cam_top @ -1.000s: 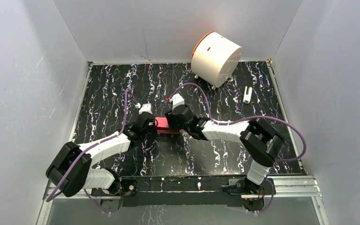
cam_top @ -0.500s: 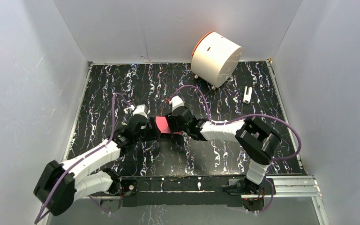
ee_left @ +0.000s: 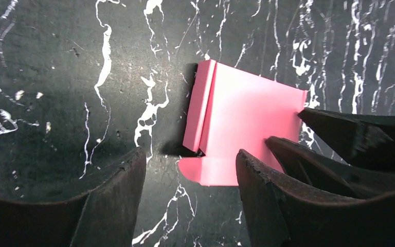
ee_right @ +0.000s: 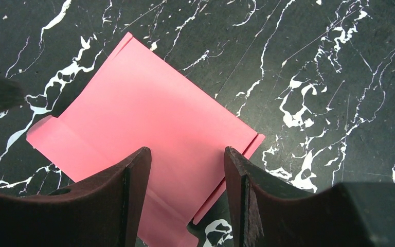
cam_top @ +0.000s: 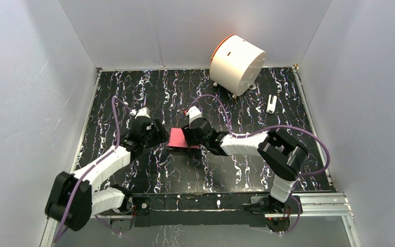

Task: Fold the paper box

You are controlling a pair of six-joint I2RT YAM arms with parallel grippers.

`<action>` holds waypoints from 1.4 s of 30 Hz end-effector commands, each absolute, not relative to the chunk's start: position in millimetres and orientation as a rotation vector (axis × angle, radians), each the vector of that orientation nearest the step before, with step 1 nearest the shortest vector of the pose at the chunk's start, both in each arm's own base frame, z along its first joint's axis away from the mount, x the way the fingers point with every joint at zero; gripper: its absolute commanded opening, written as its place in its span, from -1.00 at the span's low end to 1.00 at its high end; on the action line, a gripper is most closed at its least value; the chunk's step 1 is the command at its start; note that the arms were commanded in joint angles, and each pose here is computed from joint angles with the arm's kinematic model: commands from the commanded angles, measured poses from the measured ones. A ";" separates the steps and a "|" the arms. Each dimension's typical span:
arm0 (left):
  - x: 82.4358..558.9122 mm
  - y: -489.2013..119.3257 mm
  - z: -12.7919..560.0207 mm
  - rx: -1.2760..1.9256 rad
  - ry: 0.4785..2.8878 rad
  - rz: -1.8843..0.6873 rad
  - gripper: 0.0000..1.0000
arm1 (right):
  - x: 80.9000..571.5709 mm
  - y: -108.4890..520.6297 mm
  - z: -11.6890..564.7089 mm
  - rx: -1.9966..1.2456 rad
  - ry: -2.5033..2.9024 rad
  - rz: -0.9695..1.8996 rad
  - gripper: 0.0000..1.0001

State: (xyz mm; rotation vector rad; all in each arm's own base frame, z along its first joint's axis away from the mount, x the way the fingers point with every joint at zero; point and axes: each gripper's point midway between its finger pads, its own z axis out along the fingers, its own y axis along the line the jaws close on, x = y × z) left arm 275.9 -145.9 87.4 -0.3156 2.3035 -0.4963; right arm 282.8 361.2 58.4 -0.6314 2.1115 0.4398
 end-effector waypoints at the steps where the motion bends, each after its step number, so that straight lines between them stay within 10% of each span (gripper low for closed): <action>1: 297.8 -167.0 95.9 -0.285 2.276 -0.615 0.22 | 279.9 353.4 51.2 -0.675 2.115 0.413 0.24; 18: 275.1 -157.4 9.4 -0.253 2.418 -0.553 -0.52 | 276.3 343.0 37.3 -0.663 2.102 0.416 0.16; 42: 256.6 -158.1 -10.2 -0.253 2.460 -0.594 -0.66 | 251.6 317.8 8.6 -0.586 2.220 0.532 0.03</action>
